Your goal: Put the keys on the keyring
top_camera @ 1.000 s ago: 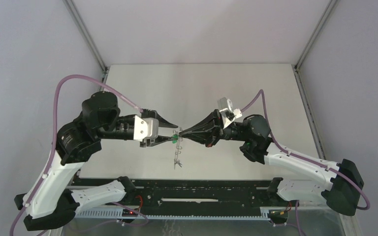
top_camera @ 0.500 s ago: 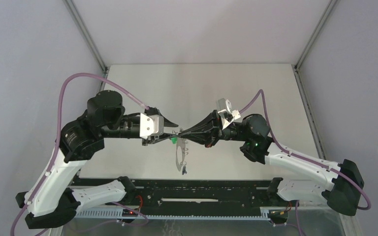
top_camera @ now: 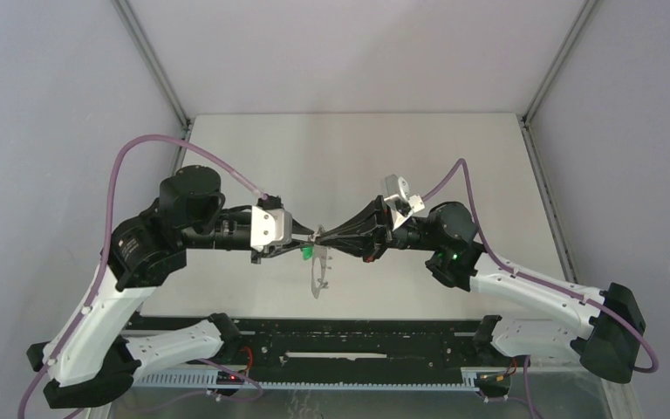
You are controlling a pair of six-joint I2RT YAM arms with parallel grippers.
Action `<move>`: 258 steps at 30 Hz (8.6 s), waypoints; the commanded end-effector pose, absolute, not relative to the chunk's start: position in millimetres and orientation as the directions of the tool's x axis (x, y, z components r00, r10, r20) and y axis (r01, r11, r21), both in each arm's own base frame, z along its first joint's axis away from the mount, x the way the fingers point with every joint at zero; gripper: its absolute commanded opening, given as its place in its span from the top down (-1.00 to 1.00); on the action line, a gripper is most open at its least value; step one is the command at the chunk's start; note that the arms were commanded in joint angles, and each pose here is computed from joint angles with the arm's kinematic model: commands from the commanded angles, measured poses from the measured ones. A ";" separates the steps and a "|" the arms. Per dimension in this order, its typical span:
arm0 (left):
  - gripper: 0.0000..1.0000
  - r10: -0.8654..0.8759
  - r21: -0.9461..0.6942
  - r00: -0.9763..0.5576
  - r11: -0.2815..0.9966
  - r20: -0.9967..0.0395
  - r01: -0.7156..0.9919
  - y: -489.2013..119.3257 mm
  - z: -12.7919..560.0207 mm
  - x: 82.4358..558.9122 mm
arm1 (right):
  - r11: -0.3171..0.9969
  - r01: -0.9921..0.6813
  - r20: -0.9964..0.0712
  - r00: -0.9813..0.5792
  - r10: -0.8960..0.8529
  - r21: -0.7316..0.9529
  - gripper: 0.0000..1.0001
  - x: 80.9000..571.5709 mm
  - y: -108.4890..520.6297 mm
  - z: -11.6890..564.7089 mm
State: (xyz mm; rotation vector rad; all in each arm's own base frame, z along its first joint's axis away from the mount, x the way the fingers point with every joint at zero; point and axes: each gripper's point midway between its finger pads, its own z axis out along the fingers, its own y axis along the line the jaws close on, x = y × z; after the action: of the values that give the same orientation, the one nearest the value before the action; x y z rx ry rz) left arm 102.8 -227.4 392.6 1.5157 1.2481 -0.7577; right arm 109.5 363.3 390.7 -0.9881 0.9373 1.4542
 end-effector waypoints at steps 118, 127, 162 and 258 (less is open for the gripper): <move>0.99 0.162 0.361 0.341 0.121 -0.926 0.925 -240.8 396.1 115.0 | -0.035 -0.994 -0.924 -0.112 0.365 0.106 1.00 115.0 354.0 423.5; 0.09 0.220 0.355 0.327 0.099 -0.919 0.930 -235.0 373.7 112.4 | -0.021 -0.995 -0.921 -0.099 0.376 0.098 1.00 116.9 348.1 426.8; 0.59 0.394 0.143 -0.011 0.359 -0.919 0.922 -237.0 279.5 178.5 | 0.420 -0.898 -0.946 0.012 0.324 0.133 1.00 180.2 349.6 420.4; -1.00 0.042 0.039 0.181 0.999 -0.983 -0.021 22.8 161.7 326.4 | 0.976 0.213 -0.994 0.103 0.027 0.048 -0.99 331.6 -8.8 127.4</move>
State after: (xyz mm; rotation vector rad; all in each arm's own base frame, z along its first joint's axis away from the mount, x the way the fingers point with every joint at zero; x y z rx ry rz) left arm 338.0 30.7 111.5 0.0033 1.7353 0.0454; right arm 324.0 -26.4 84.6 0.3132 1.6579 -0.1395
